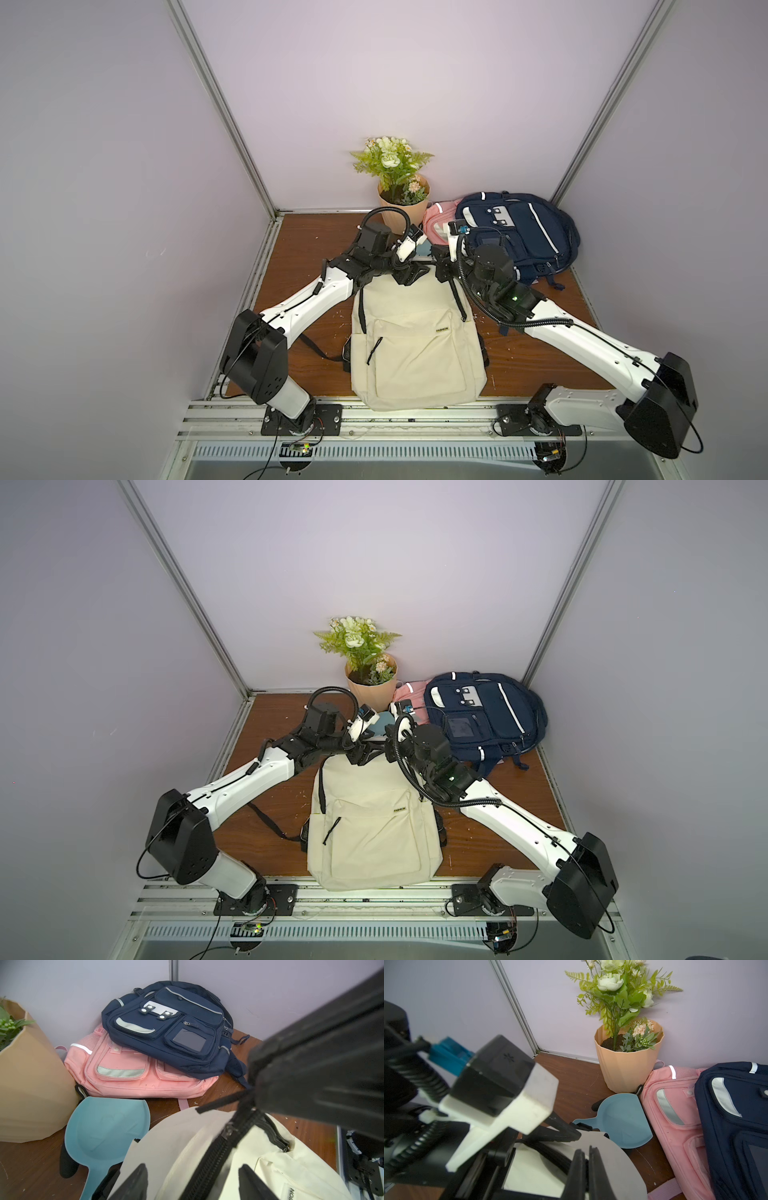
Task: Zip up the backpack
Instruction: Zip the zipper on the backpack.
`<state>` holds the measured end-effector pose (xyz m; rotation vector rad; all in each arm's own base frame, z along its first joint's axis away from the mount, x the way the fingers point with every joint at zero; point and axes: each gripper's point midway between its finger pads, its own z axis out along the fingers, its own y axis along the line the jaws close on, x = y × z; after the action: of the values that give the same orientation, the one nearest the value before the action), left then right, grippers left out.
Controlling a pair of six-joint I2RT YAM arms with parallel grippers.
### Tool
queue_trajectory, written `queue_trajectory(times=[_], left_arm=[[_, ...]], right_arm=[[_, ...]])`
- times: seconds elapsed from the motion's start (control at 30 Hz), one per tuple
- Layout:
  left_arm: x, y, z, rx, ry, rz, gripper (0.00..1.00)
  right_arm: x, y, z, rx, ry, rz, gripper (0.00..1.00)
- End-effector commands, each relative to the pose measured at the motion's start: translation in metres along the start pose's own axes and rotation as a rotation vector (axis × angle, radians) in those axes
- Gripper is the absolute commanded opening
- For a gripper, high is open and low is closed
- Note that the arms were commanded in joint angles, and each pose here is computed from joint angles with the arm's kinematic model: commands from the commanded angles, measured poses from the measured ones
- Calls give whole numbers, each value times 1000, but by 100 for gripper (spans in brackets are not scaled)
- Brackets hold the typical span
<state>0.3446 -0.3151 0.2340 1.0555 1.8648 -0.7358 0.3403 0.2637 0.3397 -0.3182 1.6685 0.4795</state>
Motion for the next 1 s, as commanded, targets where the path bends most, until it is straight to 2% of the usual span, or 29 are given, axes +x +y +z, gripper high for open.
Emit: queue_trajectory(times=[0.0, 0.1, 0.2, 0.27, 0.3, 0.43, 0.5, 0.63, 0.77, 0.97], left_arm=[[0, -15, -2, 72, 8, 31, 71], [-4, -16, -3, 72, -3, 35, 68], [1, -10, 2, 54, 19, 25, 57], [5, -4, 5, 25, 32, 15, 37], [6, 1, 6, 1, 33, 10, 30], [0, 20, -4, -122, 0, -10, 11], [-5, 32, -13, -175, -29, -29, 7], [-11, 57, -29, -289, -62, -68, 6], [-13, 78, -39, -360, -77, -109, 2], [-17, 98, -44, -422, -72, -132, 2]], right_arm=[[-62, 7, -11, -24, -176, 36, 0], [-63, 7, -12, -26, -177, 35, 0], [-63, 11, -12, -44, -179, 47, 0], [-63, 9, -13, -38, -179, 51, 0], [-62, 8, -14, -30, -176, 51, 0], [-47, -9, -17, 52, -150, 55, 0], [-34, -23, -20, 115, -125, 66, 0], [3, -48, -29, 204, -54, 88, 0], [38, -55, -42, 207, 2, 112, 0], [95, -66, -62, 214, 102, 152, 0]])
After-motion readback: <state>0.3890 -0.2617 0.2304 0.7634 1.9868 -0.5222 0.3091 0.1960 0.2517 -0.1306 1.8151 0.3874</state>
